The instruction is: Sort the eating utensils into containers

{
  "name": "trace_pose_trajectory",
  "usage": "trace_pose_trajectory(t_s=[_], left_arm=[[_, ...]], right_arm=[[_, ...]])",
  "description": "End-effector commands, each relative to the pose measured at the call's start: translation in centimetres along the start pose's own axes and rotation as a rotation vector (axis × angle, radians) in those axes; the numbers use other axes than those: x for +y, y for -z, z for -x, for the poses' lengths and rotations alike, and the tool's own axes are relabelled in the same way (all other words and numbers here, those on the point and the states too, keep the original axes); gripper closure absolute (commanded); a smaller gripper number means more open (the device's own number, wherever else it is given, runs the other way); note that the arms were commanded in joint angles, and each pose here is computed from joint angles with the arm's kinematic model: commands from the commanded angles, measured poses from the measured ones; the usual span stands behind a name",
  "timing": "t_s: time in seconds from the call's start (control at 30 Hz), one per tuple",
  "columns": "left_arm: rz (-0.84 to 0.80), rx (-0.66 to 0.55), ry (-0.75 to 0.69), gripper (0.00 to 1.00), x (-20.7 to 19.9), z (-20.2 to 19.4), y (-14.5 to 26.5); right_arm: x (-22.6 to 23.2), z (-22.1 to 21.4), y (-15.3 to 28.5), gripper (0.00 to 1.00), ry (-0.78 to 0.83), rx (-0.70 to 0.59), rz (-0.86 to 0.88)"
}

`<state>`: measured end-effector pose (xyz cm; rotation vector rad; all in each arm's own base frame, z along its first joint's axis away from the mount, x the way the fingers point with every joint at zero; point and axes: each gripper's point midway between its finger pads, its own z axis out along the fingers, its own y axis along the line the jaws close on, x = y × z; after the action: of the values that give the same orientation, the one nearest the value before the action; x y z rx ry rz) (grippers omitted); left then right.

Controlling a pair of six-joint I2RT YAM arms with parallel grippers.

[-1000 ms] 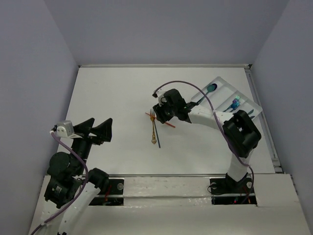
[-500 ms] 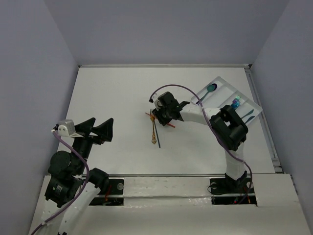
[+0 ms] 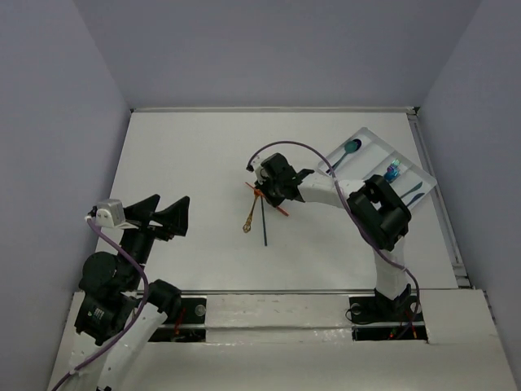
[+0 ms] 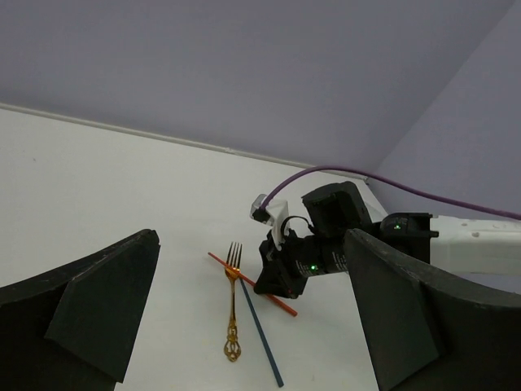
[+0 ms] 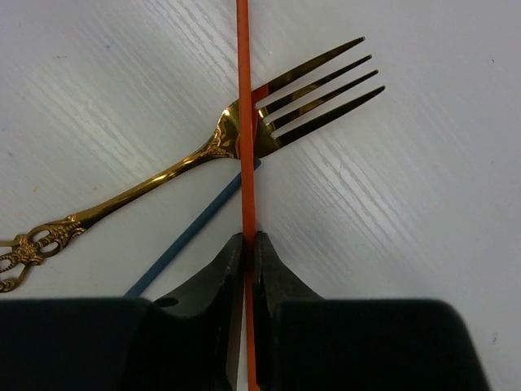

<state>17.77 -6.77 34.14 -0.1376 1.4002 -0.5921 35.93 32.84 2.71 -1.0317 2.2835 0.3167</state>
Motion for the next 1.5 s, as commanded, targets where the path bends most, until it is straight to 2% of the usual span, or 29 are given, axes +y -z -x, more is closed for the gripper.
trace_pose_trajectory(t_s=[0.0,0.13,0.27,0.43,0.53,0.63,0.8,0.83,0.9,1.07,1.17,1.3,1.47], left_arm=[[-0.026,-0.029,-0.009,0.01,-0.6,0.7,-0.5],[-0.027,-0.027,-0.009,0.01,-0.6,0.6,-0.5],[-0.020,-0.029,-0.010,0.01,-0.4,0.6,-0.5],[-0.025,-0.027,-0.010,0.01,-0.5,0.6,-0.5],[-0.029,-0.028,-0.009,0.01,-0.6,0.6,-0.4],[-0.027,-0.024,-0.010,0.01,-0.6,0.5,-0.5],[-0.030,-0.018,-0.011,0.01,-0.6,0.4,-0.6],[-0.031,-0.016,-0.011,0.01,-0.6,0.3,-0.6],[-0.033,-0.014,-0.011,0.01,-0.6,0.3,-0.6],[-0.033,-0.022,-0.008,0.01,-0.7,0.5,-0.5],[-0.036,-0.014,-0.013,0.01,-0.7,0.3,-0.6],[-0.036,-0.009,-0.013,0.01,-0.7,0.2,-0.7],[-0.035,-0.008,-0.015,0.01,-0.7,0.2,-0.8]], right_arm=[[1.0,1.6,0.9,0.93,0.002,-0.068,0.029],[0.9,3.4,2.4,1.00,0.013,-0.133,0.026],[0.6,6.4,5.6,1.00,0.000,-0.255,0.004],[-1.7,9.2,9.8,1.00,-0.078,-0.409,-0.130],[-4.7,10.1,11.9,1.00,-0.168,-0.494,-0.232],[-9.1,10.3,14.7,1.00,-0.354,-0.613,-0.390],[-17.3,7.5,19.3,1.00,-0.732,-0.751,-0.603],[-20.1,5.8,20.5,1.00,-0.807,-0.771,-0.659],[-22.2,4.5,21.4,1.00,-0.937,-0.823,-0.656],[-27.5,0.5,23.9,1.00,-1.109,-0.914,-0.783],[-29.5,-1.5,23.5,1.00,-1.179,-0.893,-0.865],[-31.9,-4.1,21.4,1.00,-1.312,-0.862,-0.856],[-32.4,-5.9,18.8,1.00,-1.404,-0.823,-0.831]])
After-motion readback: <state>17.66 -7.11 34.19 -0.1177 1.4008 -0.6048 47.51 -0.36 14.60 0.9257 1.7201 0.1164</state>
